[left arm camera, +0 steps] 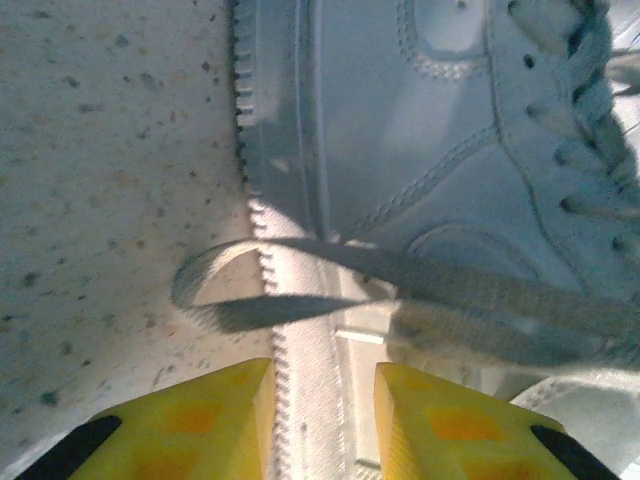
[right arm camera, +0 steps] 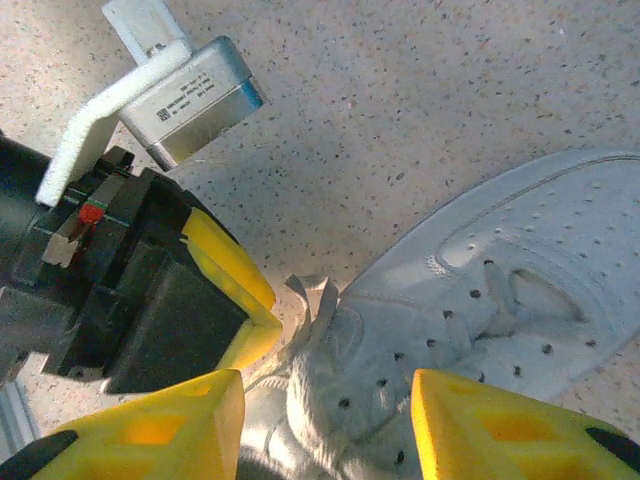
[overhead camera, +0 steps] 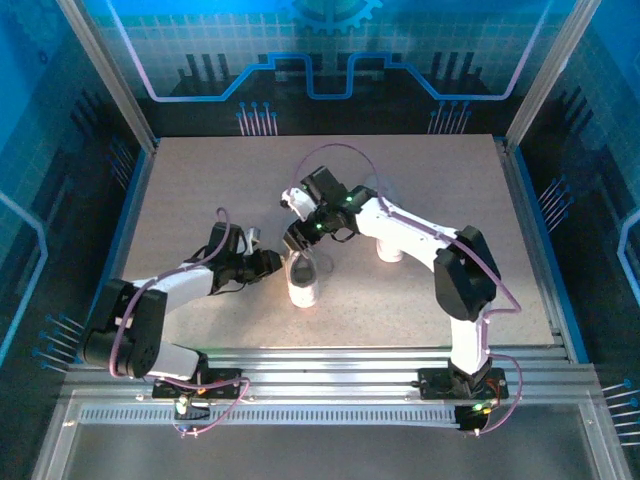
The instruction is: Tie the shoes
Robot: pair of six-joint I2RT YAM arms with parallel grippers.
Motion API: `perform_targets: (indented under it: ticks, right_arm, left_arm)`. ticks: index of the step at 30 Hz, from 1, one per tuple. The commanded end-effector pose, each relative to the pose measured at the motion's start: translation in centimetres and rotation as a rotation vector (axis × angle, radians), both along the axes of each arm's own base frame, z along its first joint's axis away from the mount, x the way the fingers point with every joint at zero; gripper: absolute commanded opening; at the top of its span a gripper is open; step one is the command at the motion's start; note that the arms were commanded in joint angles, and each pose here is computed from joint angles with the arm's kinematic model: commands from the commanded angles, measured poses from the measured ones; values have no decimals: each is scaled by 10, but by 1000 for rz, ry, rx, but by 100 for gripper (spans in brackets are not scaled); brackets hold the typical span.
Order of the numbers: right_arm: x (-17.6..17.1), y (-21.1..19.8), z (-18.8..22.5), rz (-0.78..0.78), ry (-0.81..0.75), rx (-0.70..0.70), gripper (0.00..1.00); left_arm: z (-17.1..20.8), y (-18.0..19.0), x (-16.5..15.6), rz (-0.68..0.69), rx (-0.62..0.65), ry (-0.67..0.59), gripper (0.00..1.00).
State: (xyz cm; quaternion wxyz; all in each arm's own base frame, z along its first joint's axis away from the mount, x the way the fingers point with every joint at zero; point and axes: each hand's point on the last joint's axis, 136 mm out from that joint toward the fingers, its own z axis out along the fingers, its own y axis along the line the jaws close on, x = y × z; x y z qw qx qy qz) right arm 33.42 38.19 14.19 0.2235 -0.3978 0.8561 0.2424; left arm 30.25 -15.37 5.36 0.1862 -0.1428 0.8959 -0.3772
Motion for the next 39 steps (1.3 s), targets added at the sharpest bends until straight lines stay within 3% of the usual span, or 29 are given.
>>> perform_targets:
  ticks: [1,10,16,20,23,28,34,39]
  right_arm:
    - [-1,7,-11,32,11,-37,47]
    - [6,7,-26,25,28,-86,41]
    - [7,3,-35,15,37,-122,31]
    - [8,1,-38,8,50,-148,24]
    - [8,-2,-38,11,59,-170,25]
    - [6,-5,-39,35,72,-211,36]
    - [-2,-7,-49,100,119,-273,37]
    - [-10,-4,-54,171,126,-325,37]
  left_arm:
    - [12,-6,16,59,-131,-20,33]
    - [7,-11,26,90,-246,3,42]
    - [9,-17,33,110,-350,-7,42]
    - [14,-16,34,116,-355,-18,41]
    - [20,-12,35,118,-351,-34,37]
    - [27,-12,38,111,-342,-43,36]
    - [23,-11,37,109,-325,-27,41]
    - [21,-10,38,89,-294,-38,39]
